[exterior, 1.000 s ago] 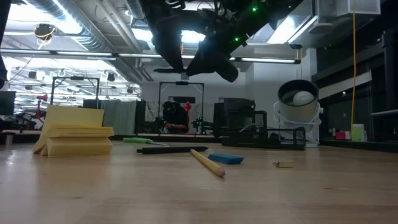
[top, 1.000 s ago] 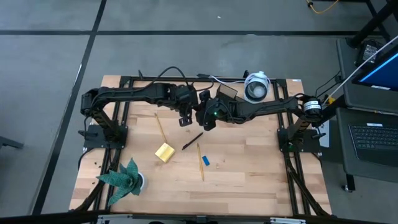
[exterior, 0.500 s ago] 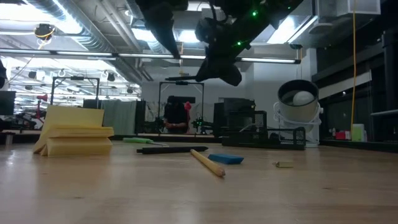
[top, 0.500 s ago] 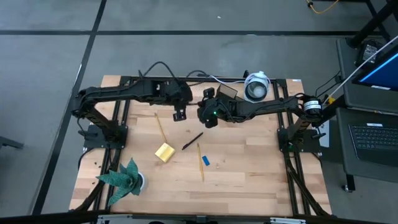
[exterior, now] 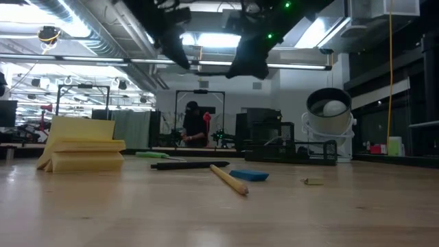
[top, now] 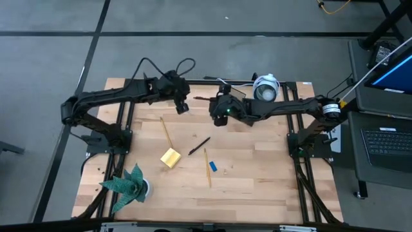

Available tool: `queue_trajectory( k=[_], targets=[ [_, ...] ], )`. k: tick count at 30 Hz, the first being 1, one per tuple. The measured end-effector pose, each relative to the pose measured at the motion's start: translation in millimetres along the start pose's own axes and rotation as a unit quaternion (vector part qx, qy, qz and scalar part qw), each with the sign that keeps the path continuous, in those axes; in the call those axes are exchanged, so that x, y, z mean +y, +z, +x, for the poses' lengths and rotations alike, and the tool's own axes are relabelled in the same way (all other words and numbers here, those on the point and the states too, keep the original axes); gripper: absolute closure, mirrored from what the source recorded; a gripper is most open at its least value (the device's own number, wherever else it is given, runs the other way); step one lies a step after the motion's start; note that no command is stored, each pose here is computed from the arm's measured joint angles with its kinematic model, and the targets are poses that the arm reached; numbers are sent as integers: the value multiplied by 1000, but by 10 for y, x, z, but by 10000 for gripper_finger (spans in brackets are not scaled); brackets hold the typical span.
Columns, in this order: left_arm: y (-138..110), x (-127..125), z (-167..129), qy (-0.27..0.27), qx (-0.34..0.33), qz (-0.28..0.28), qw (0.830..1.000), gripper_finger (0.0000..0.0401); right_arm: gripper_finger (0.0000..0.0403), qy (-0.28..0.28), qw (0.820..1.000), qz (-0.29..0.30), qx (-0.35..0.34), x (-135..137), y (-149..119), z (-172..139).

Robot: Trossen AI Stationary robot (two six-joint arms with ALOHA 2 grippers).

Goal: Pick and place office supplies into organizer
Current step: Put the top black pen into the metal mesh desk organizer

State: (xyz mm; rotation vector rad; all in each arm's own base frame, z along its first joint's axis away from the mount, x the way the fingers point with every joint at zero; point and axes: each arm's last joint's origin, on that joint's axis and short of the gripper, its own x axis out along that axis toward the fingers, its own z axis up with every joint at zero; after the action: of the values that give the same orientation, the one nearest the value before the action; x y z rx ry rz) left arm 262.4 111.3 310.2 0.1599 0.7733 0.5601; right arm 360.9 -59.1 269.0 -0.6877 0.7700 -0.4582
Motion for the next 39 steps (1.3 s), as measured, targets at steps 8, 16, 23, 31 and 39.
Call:
queue_trajectory(
  k=[8, 16, 23, 31, 39],
  targets=[
    [-292, -69, 198, -17, -10, 2, 1000, 338, 356, -9, 998, 61, 13, -204, -98, -35],
    [-449, -19, 227, -6, -47, -2, 999, 342, 363, 52, 984, 173, -2, -456, -314, 101],
    [-658, 22, 166, 2, -51, -22, 998, 345, 365, 51, 969, 241, -10, -621, -445, 196],
    [-808, 9, 72, 10, -93, -33, 995, 347, 361, 34, 955, 288, -61, -481, -684, 237],
    [-815, 18, 20, 14, -112, -46, 993, 349, 364, -17, 929, 331, -164, -351, -925, 36]
  ],
)
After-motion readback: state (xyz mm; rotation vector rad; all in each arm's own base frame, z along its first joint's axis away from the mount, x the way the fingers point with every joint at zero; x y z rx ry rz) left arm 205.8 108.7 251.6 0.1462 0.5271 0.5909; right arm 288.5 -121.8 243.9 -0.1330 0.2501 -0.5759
